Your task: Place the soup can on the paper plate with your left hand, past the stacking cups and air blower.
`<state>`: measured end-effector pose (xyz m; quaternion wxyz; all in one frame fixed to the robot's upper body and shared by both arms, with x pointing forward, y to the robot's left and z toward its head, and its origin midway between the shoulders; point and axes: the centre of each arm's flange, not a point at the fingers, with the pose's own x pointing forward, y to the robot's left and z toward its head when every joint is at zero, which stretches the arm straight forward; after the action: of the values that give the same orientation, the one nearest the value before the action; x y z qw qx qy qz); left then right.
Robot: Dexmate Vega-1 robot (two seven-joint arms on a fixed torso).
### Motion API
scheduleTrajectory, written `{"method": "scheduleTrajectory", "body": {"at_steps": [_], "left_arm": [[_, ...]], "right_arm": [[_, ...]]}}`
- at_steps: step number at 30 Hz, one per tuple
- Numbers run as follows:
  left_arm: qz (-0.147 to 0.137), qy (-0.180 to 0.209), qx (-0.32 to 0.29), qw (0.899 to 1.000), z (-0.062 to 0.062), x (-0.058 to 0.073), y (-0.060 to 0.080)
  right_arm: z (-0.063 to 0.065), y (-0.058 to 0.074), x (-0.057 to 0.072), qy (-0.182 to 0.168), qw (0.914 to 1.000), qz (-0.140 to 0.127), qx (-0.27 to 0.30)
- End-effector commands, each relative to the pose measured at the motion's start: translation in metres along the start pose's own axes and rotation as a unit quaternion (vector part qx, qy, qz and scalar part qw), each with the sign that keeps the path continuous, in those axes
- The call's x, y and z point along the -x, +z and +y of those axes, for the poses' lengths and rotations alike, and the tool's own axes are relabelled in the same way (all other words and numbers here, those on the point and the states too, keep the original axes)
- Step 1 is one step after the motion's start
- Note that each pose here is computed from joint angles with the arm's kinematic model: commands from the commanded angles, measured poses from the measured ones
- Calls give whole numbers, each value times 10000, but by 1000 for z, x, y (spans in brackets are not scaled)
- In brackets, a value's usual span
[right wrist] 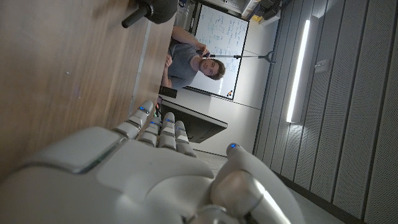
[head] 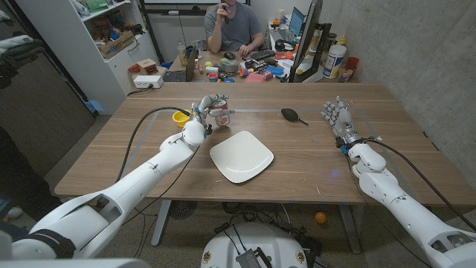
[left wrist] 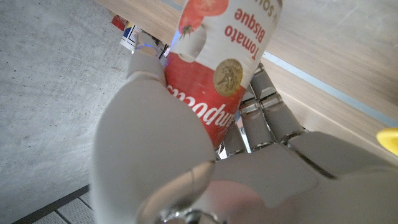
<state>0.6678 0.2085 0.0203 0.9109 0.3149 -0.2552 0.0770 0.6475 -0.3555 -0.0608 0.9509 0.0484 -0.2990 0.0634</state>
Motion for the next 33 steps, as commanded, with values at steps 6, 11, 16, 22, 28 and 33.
{"method": "scheduleTrajectory", "body": {"at_steps": [6,11,16,22,28,33], "left_arm": [[-278,299,-22,9992,14,-2,22],[-339,338,-8,9989,19,-1,29],[-417,327,47,9986,24,0,35],[-504,247,121,9983,28,2,41],[-589,113,200,9980,29,4,46],[-671,6,249,9974,29,6,49]], "right_arm": [[-2,1,4,-26,10000,-37,-7],[-2,1,4,-10,10000,-40,-1],[-2,2,4,4,10000,-53,19],[-2,5,6,10,10000,-68,55],[-1,6,8,19,9999,-68,83],[0,9,12,11,9999,-82,120]]}}
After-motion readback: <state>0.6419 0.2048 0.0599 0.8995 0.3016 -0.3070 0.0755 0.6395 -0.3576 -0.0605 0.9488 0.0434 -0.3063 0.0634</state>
